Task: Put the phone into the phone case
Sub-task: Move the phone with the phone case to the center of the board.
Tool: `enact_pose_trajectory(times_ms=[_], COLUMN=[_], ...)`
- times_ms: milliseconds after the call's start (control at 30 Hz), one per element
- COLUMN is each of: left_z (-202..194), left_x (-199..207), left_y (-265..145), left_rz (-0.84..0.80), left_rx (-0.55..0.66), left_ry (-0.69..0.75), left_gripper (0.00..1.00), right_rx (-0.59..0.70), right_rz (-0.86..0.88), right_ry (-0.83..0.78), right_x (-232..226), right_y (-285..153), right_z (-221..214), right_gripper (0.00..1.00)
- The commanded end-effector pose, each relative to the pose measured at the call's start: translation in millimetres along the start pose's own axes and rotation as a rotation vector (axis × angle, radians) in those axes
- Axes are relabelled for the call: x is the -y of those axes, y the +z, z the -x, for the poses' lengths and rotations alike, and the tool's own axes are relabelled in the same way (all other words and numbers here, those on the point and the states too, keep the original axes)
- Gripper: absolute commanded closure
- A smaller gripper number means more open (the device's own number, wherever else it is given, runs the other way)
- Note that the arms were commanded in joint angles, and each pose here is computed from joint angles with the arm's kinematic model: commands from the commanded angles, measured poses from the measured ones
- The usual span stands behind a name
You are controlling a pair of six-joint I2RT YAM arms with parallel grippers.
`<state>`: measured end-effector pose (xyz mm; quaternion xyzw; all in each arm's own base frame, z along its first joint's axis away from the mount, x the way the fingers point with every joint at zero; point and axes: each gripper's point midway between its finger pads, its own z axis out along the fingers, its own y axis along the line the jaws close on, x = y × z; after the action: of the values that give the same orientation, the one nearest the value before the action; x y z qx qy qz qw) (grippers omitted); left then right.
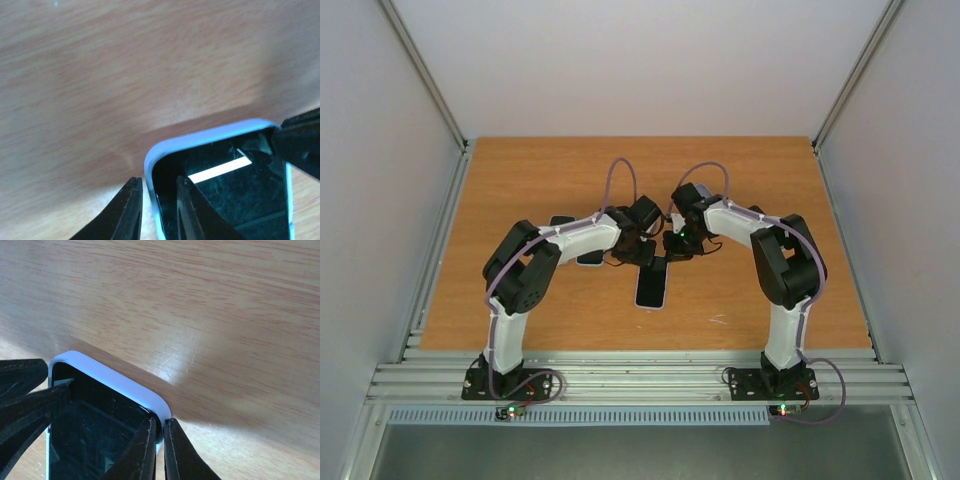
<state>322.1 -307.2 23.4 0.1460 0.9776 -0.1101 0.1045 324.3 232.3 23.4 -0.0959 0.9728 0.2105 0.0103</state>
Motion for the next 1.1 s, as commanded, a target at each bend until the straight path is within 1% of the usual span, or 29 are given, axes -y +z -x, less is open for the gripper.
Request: enact_pose_trajectory(times_ms=[0,67,167,233,367,467,567,667,867,933,1033,1067], left_z=[-50.2,-42.7,-31.7,-29.7,-33.8,-41.2,-53.0,-63.3,-79.8,-84.5,-90.1,-91.1], left_x=[-27.6,-21.3,-18.5,-17.1,-12.4,-5.9,-0.4,5.7,23.5,28.9,37.2,39.9], left_y=[14.4,-1.3,-26.7,-38.6,-56.2,-64.3,-68.4,-71.1,-69.2,-65.3,-56.0,-52.8], left_rz=[0.130,0.108,0.110,0.108,0.102,0.084,0.071,0.067,0.067,0.075,0.081,0.084], left_rx=[-0.130,-0.089,-0.013,0.015,0.055,0.076,0.082,0.090,0.102,0.099,0.084,0.079], left_ry=[0.010,0.009,0.009,0.007,0.014,0.018,0.025,0.033,0.067,0.084,0.101,0.106], left_gripper=[0.76,0.71,0.66,0.61,0.53,0.46,0.36,0.28,0.16,0.11,0.06,0.05], right_rx=[-0.059,-0.013,0.058,0.114,0.172,0.206,0.251,0.296,0.384,0.425,0.454,0.461], right_rz=[-0.025,-0.016,-0.004,-0.002,-0.023,-0.034,-0.052,-0.083,-0.087,-0.081,-0.082,-0.084], right_ry=[-0.029,-0.039,-0.050,-0.060,-0.059,-0.047,-0.037,-0.025,0.000,0.011,0.016,0.016], right_x=[-5.3,-11.9,-20.7,-25.0,-22.4,-18.0,-13.1,-5.3,3.5,5.6,10.3,11.0], right_y=[23.6,7.7,-15.7,-33.8,-54.2,-64.0,-74.9,-85.7,-96.6,-101.1,-101.9,-102.9], right_z=[-31.4,-26.8,-23.2,-21.9,-28.0,-37.5,-44.6,-51.7,-65.1,-68.4,-73.8,-74.0], right_gripper=[0.94,0.93,0.91,0.89,0.87,0.80,0.75,0.66,0.42,0.28,0.08,0.03])
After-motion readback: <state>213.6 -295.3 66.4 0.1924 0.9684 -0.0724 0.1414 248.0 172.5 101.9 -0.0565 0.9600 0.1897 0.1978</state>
